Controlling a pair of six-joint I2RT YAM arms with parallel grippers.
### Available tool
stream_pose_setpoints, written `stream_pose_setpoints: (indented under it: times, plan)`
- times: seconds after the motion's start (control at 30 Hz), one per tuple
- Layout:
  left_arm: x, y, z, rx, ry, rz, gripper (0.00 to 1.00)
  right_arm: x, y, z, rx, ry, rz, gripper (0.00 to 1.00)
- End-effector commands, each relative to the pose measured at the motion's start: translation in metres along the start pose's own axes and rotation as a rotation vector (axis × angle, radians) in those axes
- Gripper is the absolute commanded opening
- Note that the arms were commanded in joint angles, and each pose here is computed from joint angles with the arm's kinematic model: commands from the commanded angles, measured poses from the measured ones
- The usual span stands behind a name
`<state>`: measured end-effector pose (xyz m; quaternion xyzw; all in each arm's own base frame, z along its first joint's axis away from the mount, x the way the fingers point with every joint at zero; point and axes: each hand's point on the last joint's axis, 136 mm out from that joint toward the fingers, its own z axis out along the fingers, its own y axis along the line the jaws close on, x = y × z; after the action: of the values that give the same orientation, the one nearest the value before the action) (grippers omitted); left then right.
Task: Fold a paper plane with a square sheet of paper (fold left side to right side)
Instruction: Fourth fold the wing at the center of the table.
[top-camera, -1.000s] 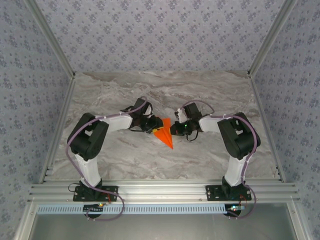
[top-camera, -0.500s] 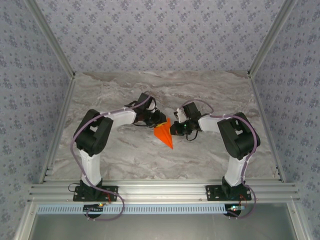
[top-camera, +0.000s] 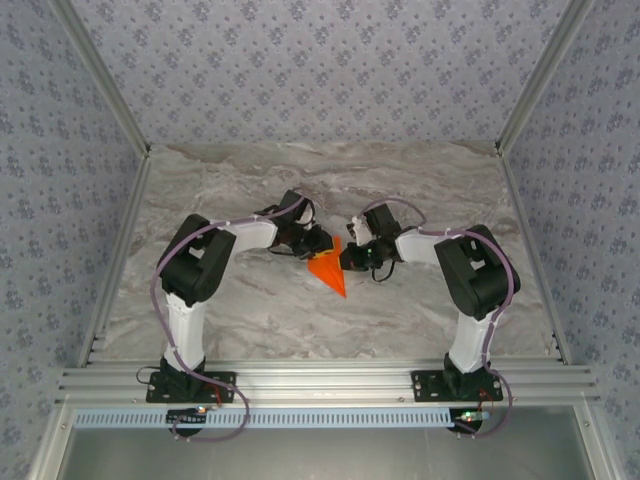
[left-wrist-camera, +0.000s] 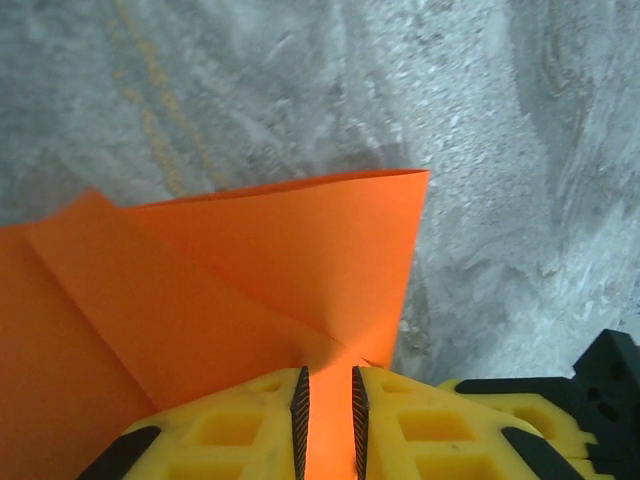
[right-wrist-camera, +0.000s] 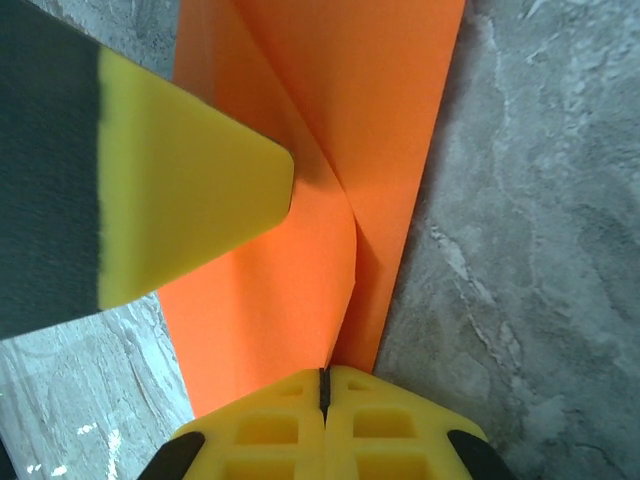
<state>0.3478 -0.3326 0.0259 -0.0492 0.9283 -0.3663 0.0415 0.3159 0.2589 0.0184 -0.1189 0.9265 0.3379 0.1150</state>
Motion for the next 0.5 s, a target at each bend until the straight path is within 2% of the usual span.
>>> stream_pose_setpoints:
  times: [0.0, 0.2, 0.37, 0.47]
  plan:
    - [0.013, 0.030, 0.007, -0.092, 0.035, -0.020, 0.20, 0.024, -0.024, 0.004, 0.109, 0.072, 0.031, 0.03]
    - [0.022, 0.050, 0.011, -0.136, 0.048, -0.043, 0.20, 0.000, -0.004, -0.011, 0.071, 0.008, 0.004, 0.09]
    - [0.027, 0.057, 0.011, -0.146, 0.053, -0.050, 0.19, -0.019, 0.015, -0.041, 0.065, -0.074, -0.031, 0.24]
    - [0.028, 0.057, 0.010, -0.147, 0.051, -0.048, 0.19, -0.018, 0.029, -0.054, 0.031, -0.085, -0.046, 0.29]
